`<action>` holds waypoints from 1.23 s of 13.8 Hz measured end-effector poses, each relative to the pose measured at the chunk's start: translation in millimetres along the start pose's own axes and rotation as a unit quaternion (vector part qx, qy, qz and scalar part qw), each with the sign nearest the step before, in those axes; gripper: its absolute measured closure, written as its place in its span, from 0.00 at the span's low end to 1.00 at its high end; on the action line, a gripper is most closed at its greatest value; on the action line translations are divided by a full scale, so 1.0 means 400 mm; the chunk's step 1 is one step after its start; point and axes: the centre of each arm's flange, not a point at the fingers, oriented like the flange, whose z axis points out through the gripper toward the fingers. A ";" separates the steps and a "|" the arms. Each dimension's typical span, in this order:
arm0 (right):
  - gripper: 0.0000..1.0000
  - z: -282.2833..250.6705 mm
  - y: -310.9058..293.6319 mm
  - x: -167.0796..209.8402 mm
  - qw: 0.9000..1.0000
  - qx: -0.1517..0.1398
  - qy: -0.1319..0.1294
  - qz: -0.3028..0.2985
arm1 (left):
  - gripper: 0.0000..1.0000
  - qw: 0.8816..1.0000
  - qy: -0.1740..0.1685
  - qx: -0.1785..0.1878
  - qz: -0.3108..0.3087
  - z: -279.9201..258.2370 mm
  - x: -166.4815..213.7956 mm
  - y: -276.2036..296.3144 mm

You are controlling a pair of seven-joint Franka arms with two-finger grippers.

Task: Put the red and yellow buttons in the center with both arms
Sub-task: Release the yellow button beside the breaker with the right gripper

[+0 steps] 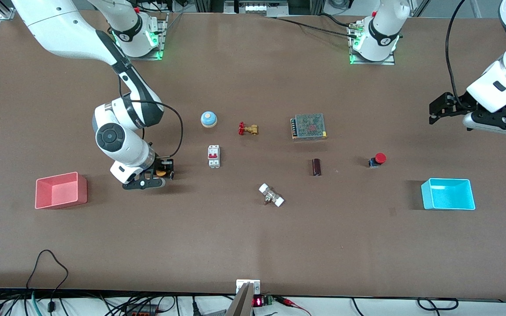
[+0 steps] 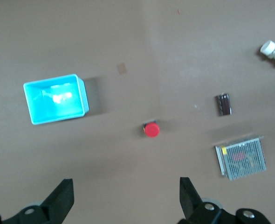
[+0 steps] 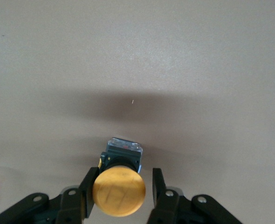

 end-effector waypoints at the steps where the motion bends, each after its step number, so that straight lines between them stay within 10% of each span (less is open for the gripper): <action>1: 0.41 0.000 0.000 0.000 1.000 0.000 0.000 0.000 | 0.00 1.000 -0.006 -0.001 0.001 -0.003 -0.006 0.000; 8: 0.29 -0.005 -0.002 0.006 1.000 0.006 0.011 0.019 | 0.00 1.000 -0.008 -0.001 0.000 -0.021 -0.009 -0.003; 11: 0.01 -0.043 -0.037 0.026 0.998 0.034 0.029 0.042 | 0.00 1.000 -0.009 -0.001 0.000 -0.021 -0.009 -0.002; 14: 0.00 -0.233 -0.075 0.066 0.994 0.058 0.071 0.050 | 0.00 1.000 -0.009 -0.001 0.000 -0.021 -0.009 -0.001; 17: 0.00 -0.532 0.032 0.029 0.996 0.020 0.065 0.052 | 0.00 1.000 -0.009 -0.001 0.000 -0.021 -0.009 0.000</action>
